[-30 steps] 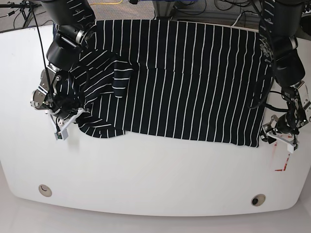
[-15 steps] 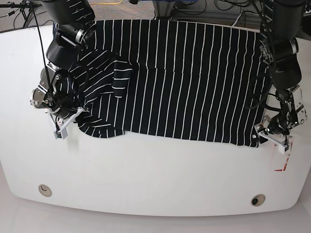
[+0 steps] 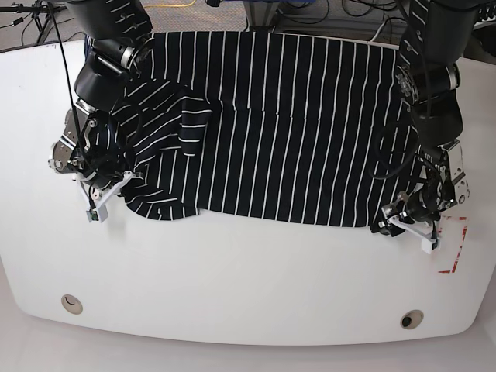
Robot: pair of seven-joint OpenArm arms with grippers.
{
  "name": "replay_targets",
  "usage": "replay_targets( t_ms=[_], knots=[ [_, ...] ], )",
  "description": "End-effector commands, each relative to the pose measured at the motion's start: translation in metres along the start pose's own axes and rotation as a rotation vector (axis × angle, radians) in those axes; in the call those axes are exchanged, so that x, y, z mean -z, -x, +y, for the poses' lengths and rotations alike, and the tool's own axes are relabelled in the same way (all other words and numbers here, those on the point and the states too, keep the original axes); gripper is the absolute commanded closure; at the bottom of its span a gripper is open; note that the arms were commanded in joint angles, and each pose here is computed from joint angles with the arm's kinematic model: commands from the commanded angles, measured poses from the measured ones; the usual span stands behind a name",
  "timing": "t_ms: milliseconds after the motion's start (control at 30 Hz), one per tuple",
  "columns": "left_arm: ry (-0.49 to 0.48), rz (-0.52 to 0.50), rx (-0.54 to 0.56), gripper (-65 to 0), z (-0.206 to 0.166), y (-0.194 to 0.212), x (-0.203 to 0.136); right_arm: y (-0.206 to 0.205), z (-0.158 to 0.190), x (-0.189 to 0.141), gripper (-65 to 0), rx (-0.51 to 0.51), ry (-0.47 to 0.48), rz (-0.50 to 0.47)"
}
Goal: Fold the T-shirt properly
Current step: 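Fold the hem over toward the collar with both grippers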
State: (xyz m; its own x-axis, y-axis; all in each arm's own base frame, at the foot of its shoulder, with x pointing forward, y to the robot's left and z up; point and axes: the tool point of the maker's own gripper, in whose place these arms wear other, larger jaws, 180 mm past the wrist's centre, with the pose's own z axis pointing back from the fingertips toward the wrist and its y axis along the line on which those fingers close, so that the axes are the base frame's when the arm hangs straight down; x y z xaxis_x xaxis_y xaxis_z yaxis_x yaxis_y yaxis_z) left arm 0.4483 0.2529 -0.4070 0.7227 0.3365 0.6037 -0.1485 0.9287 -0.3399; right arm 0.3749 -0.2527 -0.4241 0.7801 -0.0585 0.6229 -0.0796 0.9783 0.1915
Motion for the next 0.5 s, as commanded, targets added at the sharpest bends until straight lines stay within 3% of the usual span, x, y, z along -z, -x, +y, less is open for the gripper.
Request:
replay_targets(
  t_ms=[0, 167, 200, 467],
  knots=[
    [0.002, 0.04, 0.04, -30.7, -0.009, 0.002, 0.002, -0.009, -0.006, -0.004, -2.7, -0.019, 0.018, -0.002],
    [0.004, 0.026, 0.058, -5.4, -0.013, 0.001, 0.004, -0.009, -0.006, -0.005, -2.7, -0.02, 0.02, -0.003],
    [0.004, 0.024, 0.061, -2.8, -0.013, 0.001, 0.005, -0.01, -0.007, -0.005, -2.7, -0.021, 0.021, -0.004],
    [0.009, 0.015, 0.061, -1.7, -0.015, -0.003, 0.003, -0.032, -0.016, -0.013, -1.0, -0.04, 0.043, -0.039]
  ],
)
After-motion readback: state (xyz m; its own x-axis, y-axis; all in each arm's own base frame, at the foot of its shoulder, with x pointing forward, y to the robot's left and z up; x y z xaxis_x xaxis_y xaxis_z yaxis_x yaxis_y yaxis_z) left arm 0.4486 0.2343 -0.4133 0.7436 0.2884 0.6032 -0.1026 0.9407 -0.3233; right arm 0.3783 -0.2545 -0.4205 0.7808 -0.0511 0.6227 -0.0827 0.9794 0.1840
